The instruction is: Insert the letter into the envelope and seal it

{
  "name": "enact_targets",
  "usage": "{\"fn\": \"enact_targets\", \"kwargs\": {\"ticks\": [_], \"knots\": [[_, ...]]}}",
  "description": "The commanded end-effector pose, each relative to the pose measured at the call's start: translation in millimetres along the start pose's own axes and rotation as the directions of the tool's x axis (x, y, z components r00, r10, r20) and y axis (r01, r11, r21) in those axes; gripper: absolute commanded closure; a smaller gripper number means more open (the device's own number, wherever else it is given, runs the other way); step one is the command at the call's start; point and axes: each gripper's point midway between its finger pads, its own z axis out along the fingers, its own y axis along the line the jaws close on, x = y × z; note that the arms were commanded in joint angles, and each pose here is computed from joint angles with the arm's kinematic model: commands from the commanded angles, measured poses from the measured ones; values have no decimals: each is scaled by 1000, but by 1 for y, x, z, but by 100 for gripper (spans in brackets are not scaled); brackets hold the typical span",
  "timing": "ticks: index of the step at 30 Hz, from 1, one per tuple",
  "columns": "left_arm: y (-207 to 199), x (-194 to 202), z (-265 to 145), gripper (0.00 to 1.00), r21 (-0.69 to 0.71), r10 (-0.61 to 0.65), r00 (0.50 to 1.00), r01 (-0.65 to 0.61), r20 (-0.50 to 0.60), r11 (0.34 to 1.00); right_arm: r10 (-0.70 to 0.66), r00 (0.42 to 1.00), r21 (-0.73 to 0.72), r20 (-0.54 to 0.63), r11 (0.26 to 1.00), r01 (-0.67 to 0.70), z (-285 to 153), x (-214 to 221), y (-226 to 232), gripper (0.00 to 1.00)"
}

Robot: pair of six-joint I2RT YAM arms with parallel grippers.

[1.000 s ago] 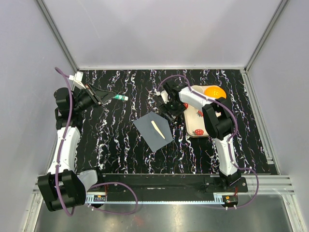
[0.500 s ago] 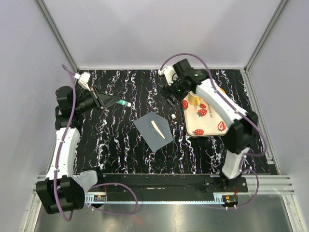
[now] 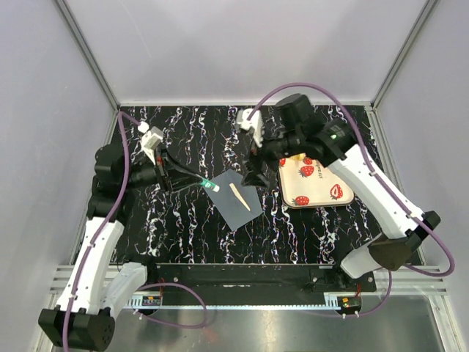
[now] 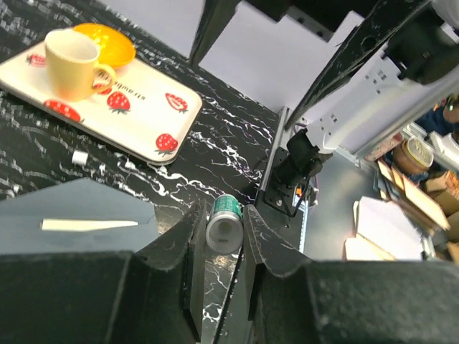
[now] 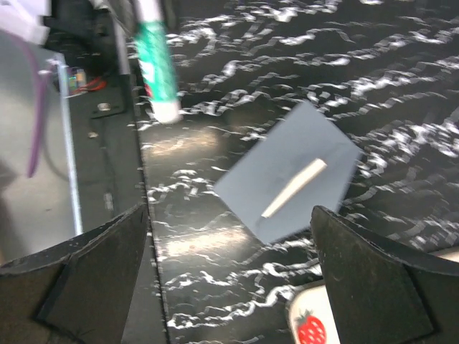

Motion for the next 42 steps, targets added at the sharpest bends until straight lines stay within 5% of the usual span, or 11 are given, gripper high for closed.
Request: {"fn": "enact_targets", "kwargs": {"ticks": [1, 15, 23, 31, 37, 40, 42], "knots": [[-42, -16, -3, 100, 94, 260, 959, -270, 112, 958, 66, 998, -138, 23, 988, -62, 25, -24, 38, 0], [-66, -12, 5, 100, 160, 314, 934, -341, 169, 926, 38, 998, -484, 55, 875, -7, 42, -53, 126, 3], [-75, -15, 6, 100, 176, 336, 924, -367, 183, 913, 43, 999, -520, 24, 854, -24, 53, -46, 136, 42], [-74, -9, 7, 100, 176, 320, 930, -351, 180, 920, 57, 998, -494, 22, 869, -39, 55, -48, 131, 65], [-66, -4, 9, 99, 143, 274, 950, -295, 152, 945, 53, 999, -449, 10, 893, -43, 58, -46, 124, 93], [-58, 0, 8, 55, 95, 216, 970, -226, 109, 969, 6, 1000, -373, -1, 928, -6, 57, -40, 112, 99], [-55, 0, 6, 45, 47, 189, 977, -194, 96, 980, -59, 998, -311, -24, 949, 49, 54, -31, 100, 100]]}}
